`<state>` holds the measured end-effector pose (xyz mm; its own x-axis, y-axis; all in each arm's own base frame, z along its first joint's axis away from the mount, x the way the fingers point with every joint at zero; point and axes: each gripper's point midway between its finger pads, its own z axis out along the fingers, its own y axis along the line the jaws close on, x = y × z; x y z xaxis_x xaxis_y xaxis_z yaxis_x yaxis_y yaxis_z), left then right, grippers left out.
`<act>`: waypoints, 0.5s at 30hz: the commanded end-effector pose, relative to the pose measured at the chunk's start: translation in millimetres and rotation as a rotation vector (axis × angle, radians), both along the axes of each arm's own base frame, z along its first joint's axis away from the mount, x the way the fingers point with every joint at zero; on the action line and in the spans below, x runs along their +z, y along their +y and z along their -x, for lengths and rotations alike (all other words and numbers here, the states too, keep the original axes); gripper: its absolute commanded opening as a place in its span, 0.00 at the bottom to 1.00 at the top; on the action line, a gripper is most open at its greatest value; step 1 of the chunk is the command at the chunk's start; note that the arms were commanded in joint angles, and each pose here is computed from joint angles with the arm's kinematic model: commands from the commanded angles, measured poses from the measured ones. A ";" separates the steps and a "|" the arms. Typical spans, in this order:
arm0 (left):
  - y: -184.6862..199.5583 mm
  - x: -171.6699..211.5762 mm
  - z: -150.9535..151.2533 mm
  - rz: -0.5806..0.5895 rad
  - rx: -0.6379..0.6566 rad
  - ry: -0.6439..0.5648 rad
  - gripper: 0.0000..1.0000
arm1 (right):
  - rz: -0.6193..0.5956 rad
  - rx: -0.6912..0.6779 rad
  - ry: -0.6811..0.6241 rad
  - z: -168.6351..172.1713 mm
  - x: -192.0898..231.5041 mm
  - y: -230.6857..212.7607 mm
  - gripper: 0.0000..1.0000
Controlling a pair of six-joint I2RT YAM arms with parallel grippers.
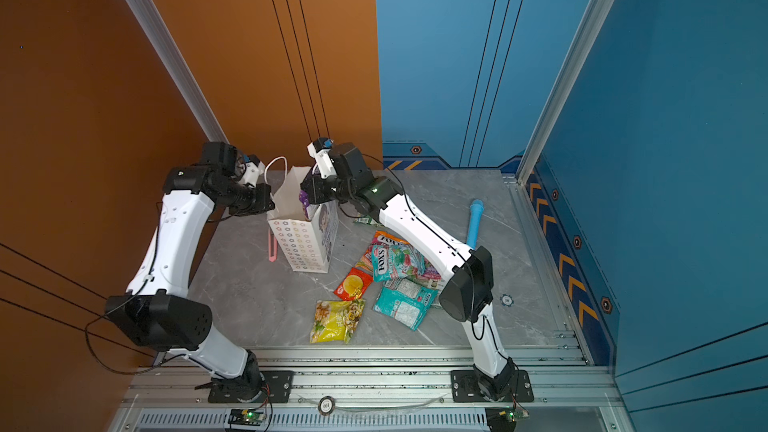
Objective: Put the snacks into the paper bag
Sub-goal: 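Open the right gripper to drop the purple packet into the bag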
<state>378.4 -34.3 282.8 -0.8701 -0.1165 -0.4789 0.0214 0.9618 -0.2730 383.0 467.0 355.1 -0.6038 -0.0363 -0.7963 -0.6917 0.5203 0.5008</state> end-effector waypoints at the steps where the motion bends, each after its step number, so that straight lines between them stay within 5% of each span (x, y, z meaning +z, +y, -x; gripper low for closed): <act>1: -1.5 1.9 3.8 0.025 -0.002 0.012 0.00 | -0.030 -0.003 -0.067 8.7 32.4 -7.8 0.00; 5: -2.0 1.4 3.2 0.029 -0.004 0.013 0.00 | -0.020 0.029 -0.044 11.4 27.6 1.0 0.03; 10: -3.0 1.8 3.1 0.034 -0.005 0.013 0.00 | -0.027 0.050 -0.033 11.3 26.4 10.1 0.47; 15: -3.6 1.3 2.4 0.039 -0.006 0.015 0.00 | -0.062 0.035 -0.065 10.1 49.6 0.5 0.54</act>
<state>378.2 -36.0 283.0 -0.8709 -0.1167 -0.4773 0.0257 0.9592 -0.2814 375.7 471.9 386.0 -0.5727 -0.0233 -0.8194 -0.7228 0.4859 0.4914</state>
